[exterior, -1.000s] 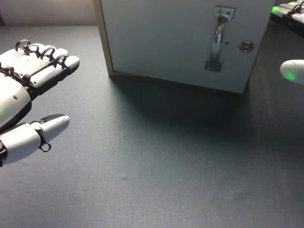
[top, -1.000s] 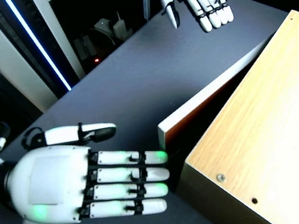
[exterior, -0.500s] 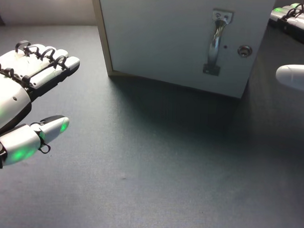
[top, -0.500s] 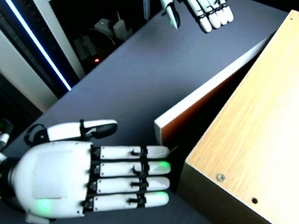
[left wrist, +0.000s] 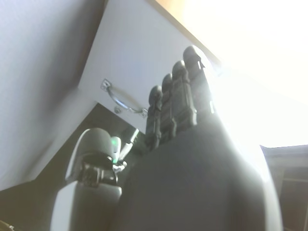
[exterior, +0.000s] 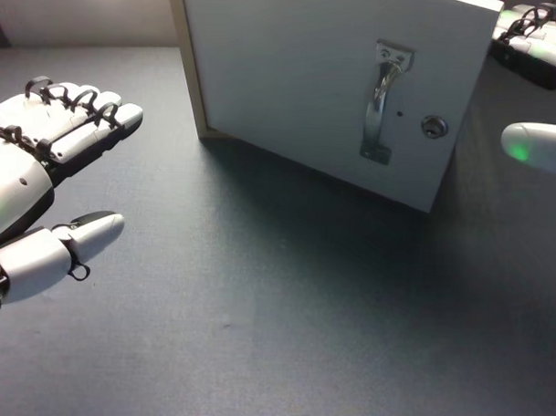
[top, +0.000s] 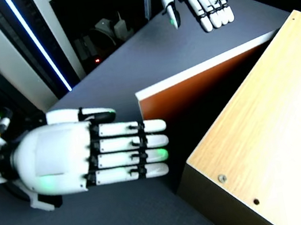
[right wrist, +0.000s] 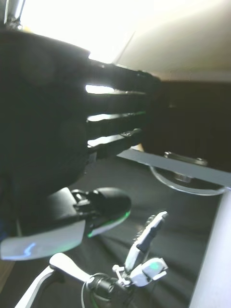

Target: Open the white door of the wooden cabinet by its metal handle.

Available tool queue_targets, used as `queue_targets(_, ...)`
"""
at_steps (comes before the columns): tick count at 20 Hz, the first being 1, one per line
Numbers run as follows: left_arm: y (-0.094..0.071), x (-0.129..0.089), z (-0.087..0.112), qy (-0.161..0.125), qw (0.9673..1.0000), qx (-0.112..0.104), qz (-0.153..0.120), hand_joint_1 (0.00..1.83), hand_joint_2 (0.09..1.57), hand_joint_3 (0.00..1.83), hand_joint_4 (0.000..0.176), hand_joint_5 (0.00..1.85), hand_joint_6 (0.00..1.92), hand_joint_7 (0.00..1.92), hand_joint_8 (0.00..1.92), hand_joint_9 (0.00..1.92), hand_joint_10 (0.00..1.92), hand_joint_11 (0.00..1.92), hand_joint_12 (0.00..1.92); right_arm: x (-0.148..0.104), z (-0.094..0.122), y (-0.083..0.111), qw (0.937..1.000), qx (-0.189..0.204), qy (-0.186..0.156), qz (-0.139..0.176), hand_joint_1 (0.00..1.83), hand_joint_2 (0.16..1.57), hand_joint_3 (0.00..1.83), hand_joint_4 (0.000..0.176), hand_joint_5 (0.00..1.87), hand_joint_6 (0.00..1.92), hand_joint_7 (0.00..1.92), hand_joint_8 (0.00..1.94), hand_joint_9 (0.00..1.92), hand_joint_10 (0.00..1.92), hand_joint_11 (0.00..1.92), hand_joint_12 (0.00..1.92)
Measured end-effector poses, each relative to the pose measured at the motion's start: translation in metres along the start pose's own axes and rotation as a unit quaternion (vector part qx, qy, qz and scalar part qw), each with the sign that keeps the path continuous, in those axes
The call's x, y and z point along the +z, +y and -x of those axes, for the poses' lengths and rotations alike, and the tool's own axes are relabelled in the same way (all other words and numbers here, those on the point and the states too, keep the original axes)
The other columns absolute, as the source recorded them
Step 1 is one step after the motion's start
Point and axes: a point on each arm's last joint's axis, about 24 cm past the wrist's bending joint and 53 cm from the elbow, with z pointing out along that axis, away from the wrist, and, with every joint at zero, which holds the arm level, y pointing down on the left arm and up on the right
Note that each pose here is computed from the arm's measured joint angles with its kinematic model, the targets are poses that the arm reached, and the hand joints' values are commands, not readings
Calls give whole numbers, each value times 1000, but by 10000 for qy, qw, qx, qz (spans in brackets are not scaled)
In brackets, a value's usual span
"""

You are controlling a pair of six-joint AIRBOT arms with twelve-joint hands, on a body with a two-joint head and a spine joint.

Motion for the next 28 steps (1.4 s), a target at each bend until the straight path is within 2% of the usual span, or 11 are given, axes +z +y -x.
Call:
queue_targets(11,1,-2,-1,10,10000,-13,6,132,1458,0,0,104,0,89,0,97,0,96,127,-3,-21,25,9988,-121,317,356,0,1382,0,0,0,0,0,0,0,0,24,10)
queue_targets(15,1,-2,0,1,10000,-16,4,145,1460,0,0,104,1,82,0,94,0,94,126,-4,-28,31,9981,-53,417,457,0,1292,0,0,0,0,0,0,0,0,0,0)
queue_targets(21,1,-2,1,-25,10000,-21,7,156,1466,1,0,97,1,74,0,84,1,85,122,-6,-41,47,9954,-44,627,729,0,1345,12,0,0,0,0,0,0,0,67,28)
queue_targets(24,1,-2,1,-27,10000,-21,8,199,1468,0,0,112,3,94,4,104,5,100,129,-7,-47,52,9942,-26,717,798,0,1371,20,0,0,0,0,0,0,0,21,7)
queue_targets(27,1,-2,1,-25,10000,-21,8,178,1465,0,0,101,1,71,0,83,0,81,119,-7,-51,55,9932,-64,784,860,15,1380,12,0,0,0,0,0,0,0,100,40)
queue_targets(28,1,-2,1,-27,10000,-21,8,180,1467,1,0,106,3,88,6,98,6,93,124,-8,-52,56,9929,-65,801,874,17,1381,11,0,0,0,0,0,0,0,183,76)
